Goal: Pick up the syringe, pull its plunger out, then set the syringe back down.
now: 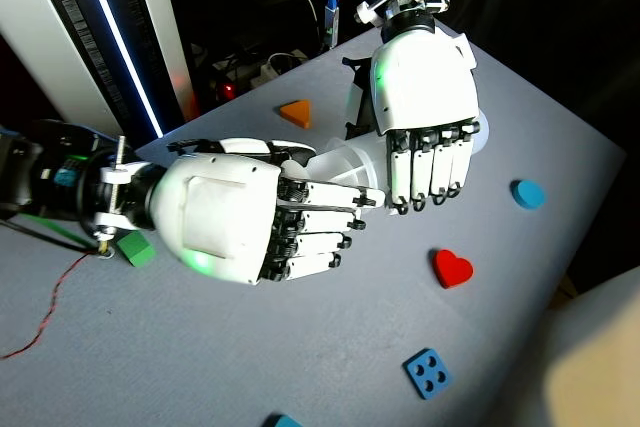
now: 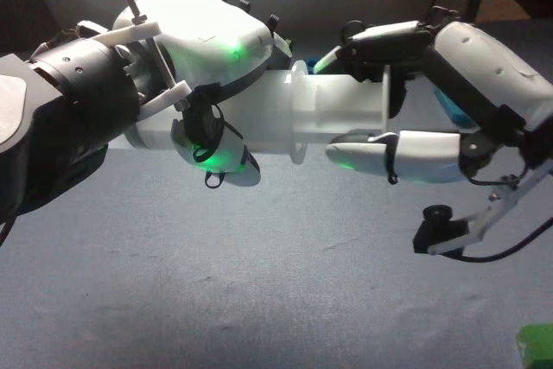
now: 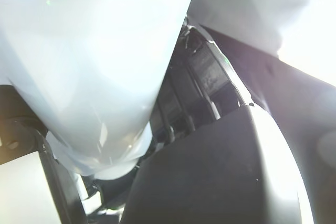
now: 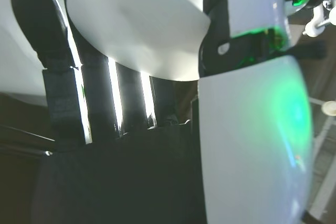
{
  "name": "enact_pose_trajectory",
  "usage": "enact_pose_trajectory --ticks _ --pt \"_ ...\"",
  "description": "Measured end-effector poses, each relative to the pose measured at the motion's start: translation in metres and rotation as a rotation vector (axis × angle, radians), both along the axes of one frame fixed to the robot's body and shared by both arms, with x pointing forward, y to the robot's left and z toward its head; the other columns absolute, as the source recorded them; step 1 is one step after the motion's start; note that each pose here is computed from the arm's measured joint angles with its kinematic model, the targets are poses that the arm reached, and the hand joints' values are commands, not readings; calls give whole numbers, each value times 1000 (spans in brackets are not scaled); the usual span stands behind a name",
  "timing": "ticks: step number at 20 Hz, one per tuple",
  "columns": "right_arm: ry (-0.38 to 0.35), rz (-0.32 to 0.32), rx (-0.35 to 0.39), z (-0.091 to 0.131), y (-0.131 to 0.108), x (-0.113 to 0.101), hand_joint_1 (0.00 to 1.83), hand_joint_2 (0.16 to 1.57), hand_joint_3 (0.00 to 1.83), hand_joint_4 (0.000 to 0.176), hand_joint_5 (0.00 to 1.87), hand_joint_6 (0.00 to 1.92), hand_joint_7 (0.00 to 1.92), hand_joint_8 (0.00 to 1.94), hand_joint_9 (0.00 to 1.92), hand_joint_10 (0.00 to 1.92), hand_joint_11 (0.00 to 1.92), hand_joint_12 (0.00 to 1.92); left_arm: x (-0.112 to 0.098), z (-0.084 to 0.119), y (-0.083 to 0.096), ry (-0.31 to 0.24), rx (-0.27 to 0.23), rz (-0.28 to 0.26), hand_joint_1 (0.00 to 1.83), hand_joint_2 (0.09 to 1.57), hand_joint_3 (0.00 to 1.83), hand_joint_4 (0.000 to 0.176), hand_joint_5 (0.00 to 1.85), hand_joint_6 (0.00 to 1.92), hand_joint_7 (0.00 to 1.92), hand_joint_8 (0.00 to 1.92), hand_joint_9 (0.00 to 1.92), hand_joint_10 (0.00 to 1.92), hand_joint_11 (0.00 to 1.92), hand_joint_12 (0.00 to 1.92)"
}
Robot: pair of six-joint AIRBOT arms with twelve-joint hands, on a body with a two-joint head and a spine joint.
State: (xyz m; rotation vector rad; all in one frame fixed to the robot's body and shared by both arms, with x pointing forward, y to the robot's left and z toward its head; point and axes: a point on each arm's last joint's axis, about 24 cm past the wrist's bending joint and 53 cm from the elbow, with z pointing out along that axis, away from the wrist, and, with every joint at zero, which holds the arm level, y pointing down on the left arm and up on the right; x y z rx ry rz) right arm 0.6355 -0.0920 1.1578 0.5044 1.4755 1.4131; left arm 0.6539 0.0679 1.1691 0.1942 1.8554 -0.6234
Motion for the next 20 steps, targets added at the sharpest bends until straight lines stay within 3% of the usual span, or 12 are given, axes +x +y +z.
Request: enact_pose_trajectory --ticks 2,5,8,9,10,12,20 --pt "-7 -2 -5 3 -5 1 1387 1081 0 0 932 915 1113 698 1007 1187 899 1194 0 0 0 -1 1 1 1355 1166 0 0 772 1098 880 1157 883 1363 841 1172" --pt "-15 -6 -11 7 -12 2 1387 1080 0 0 952 897 1144 646 972 1230 910 1209 2 2 1 -11 3 6 1346 1199 0 0 839 1130 722 1305 760 1459 767 1196" --pt "-16 -11 -16 9 -19 2 1387 1079 1 0 949 921 1123 681 988 1193 900 1187 3 4 2 -14 2 9 1357 1171 1 0 865 1073 811 1224 803 1391 793 1165" --pt "-19 -13 -20 10 -21 3 1387 1079 0 0 947 933 1122 680 992 1182 902 1187 3 4 3 -17 4 12 1456 1164 0 0 854 1064 782 1218 749 1355 797 1477" --pt "-23 -17 -25 11 -25 2 1388 1076 0 0 954 922 1131 665 999 1170 906 1180 3 4 3 -20 6 11 1372 1183 0 0 854 1107 774 1247 753 1429 734 1325" --pt "-23 -17 -31 11 -29 2 1386 1080 1 0 948 927 1126 676 986 1191 895 1184 4 4 4 -20 6 15 1354 1180 0 0 857 1112 793 1227 774 1425 765 1209" --pt "-43 -24 -56 20 -42 3 1384 1090 0 0 904 986 1105 719 984 1195 903 1187 6 6 7 -32 13 26 1352 1178 0 0 880 1117 771 1201 785 1412 767 1179"
